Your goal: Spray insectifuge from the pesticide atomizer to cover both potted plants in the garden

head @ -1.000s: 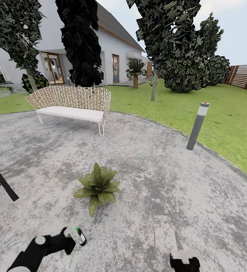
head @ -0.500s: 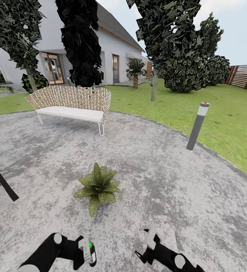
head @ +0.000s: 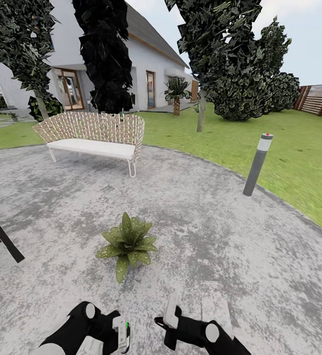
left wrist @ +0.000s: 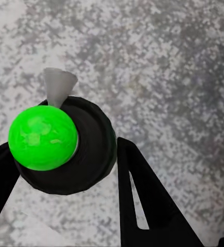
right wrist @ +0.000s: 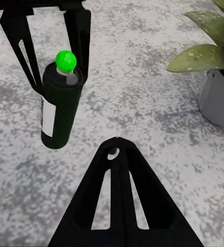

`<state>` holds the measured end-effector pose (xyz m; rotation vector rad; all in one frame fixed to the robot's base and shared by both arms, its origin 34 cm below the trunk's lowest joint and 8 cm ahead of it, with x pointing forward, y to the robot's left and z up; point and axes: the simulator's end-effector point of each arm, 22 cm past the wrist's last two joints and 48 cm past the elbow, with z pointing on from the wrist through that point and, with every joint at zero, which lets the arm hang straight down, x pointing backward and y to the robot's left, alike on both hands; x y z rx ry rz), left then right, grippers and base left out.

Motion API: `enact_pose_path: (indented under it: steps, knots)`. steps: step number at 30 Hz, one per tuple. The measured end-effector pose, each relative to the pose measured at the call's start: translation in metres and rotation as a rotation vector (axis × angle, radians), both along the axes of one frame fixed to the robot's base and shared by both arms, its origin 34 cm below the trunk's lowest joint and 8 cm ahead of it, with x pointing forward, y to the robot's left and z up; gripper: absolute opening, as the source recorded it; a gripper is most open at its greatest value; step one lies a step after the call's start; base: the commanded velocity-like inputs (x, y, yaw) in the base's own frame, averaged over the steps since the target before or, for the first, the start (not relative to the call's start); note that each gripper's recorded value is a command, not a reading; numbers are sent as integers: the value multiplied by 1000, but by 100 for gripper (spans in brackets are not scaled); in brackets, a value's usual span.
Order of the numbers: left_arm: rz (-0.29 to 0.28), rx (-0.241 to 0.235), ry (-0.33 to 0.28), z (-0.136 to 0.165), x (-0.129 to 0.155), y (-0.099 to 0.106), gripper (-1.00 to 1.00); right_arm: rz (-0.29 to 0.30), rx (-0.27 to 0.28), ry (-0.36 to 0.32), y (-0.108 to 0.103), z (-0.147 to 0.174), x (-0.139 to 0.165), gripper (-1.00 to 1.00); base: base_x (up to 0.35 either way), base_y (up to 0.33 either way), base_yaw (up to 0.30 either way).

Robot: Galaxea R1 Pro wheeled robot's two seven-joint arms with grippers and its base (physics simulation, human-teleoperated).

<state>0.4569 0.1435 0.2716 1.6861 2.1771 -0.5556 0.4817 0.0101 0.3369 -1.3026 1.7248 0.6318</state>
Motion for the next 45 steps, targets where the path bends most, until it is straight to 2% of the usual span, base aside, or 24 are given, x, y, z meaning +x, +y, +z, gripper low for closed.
enact_pose_path:
  steps: [4, 9, 13, 19, 28, 32, 36, 45]
  knots:
    - [-10, -15, -6, 2, 1, -8, -100, 3, -4, -2, 0, -1, 0, -100, 0, 0, 0]
    - [-23, -55, -23, 11, 5, -37, -100, 3, -5, -2, 0, -1, 0, -100, 0, 0, 0]
    - [-30, -75, -29, 15, 5, -52, -100, 3, -5, 0, 0, -1, -1, -100, 0, 0, 0]
    - [-35, -88, -36, 17, 6, -59, -100, 2, -5, 0, 0, -1, 0, -100, 0, 0, 0]
    - [-35, -88, -28, 13, -1, -58, -100, 0, -2, -3, 0, 0, 1, -100, 0, 0, 0]
    - [-6, -82, -65, 12, 8, -57, -100, 0, -1, -3, 0, 0, 1, -100, 0, 0, 0]
    - [-44, -123, -102, 15, 8, -65, -100, 0, 0, -3, 1, 1, 1, -100, 0, 0, 0]
    - [-50, -138, -108, 17, 7, -71, -100, 0, 0, -3, 1, 1, 1, -100, 0, 0, 0]
